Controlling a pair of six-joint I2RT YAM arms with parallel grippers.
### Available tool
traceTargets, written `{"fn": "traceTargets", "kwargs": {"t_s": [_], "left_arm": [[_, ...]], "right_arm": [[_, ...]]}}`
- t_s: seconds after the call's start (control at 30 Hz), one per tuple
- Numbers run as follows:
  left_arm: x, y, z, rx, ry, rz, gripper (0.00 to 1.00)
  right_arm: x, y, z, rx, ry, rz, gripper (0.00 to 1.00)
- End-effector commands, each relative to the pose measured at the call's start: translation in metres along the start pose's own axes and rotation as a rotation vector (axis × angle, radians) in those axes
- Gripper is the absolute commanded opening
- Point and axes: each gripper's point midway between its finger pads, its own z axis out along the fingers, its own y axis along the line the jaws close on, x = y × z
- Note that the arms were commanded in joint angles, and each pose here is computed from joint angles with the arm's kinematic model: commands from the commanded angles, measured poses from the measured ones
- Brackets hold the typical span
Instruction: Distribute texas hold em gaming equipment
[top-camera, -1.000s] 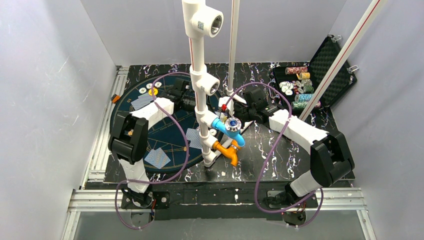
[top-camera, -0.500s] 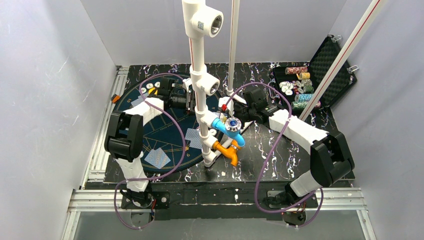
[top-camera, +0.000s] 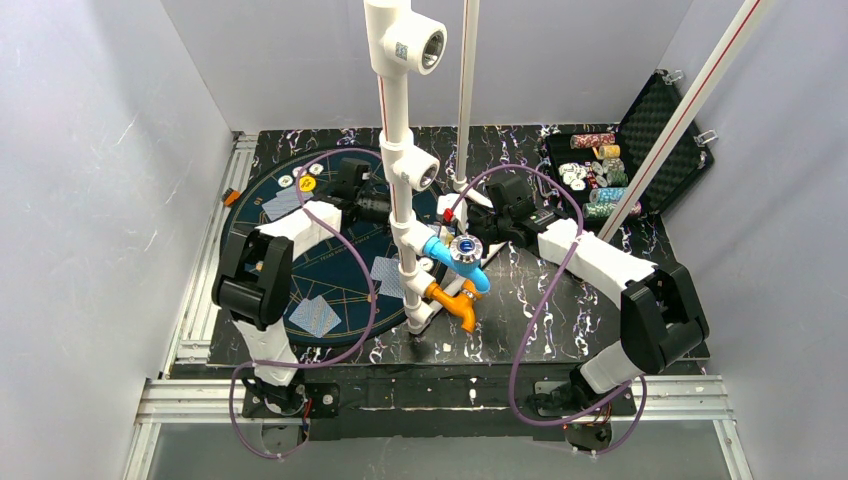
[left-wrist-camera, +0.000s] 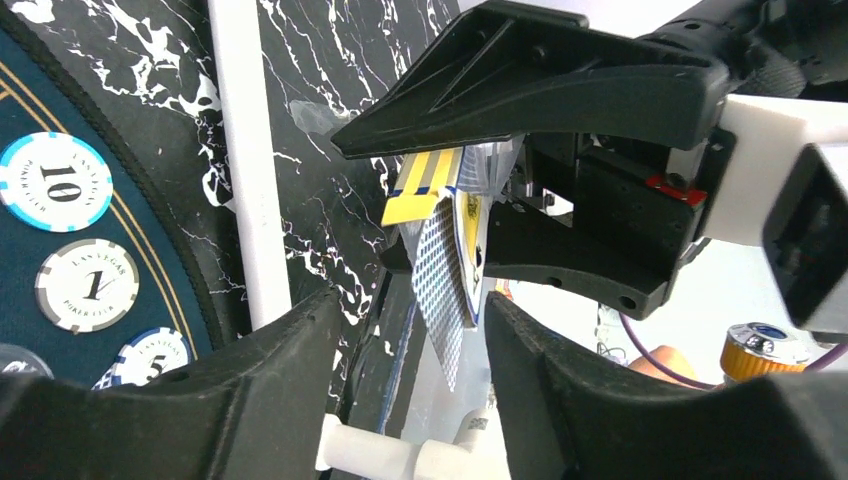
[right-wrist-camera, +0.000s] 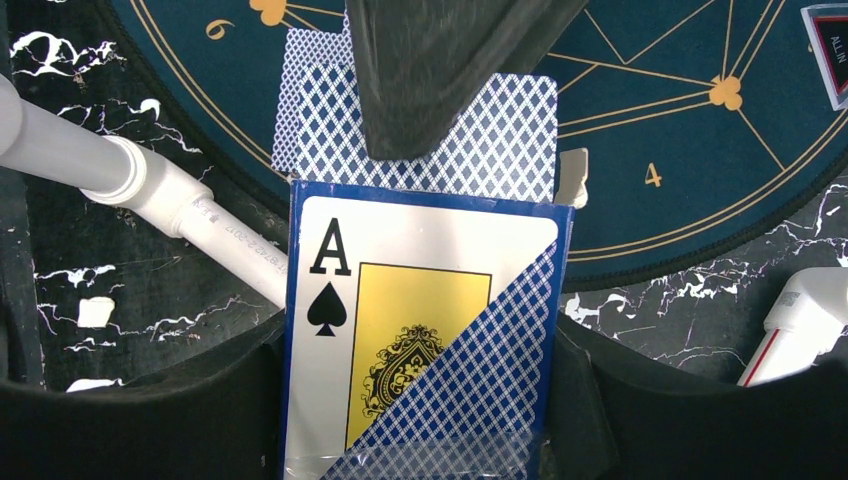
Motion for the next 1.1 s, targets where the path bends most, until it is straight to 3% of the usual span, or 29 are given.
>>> {"fn": "traceTargets", "kwargs": {"t_s": [0.0,0.33,0.47,0.53,0.67,0.77,1.07], "left_arm": [[0.003,-0.004,0.002,0.026,0.025,-0.003,0.49],[-0.005,0.009,-0.023,-0.002,-0.034,-0.054,0.26],[-0.006,-0.005,-0.027,0.021,-0.047,0.004,0.25],[-0.006,-0.011,-0.029,0.031,-0.049,0.020,0.32],[-0.005,-0.018,-0.032,0.032,-0.057,0.041,0.58],[-0.006,-0.016,-0.032,0.011,-0.073,0.026,0.70],[-0.017,0.008,-0.031,-0.114,-0.154,-0.022,0.71]], "right_arm": [[-0.033,-0.008,-0.007,0.007,-0.078,-0.059,0.01],[-0.032,-0.007,-0.009,0.007,-0.074,-0.060,0.01],[-0.030,-0.008,-0.008,0.006,-0.069,-0.062,0.01],[-0.029,-0.008,-0.007,0.008,-0.065,-0.061,0.01],[-0.027,-0.010,-0.006,0.012,-0.055,-0.057,0.01],[-0.028,-0.011,-0.006,0.013,-0.055,-0.057,0.01],[-0.027,-0.009,-0.006,0.008,-0.051,-0.054,0.01]]}}
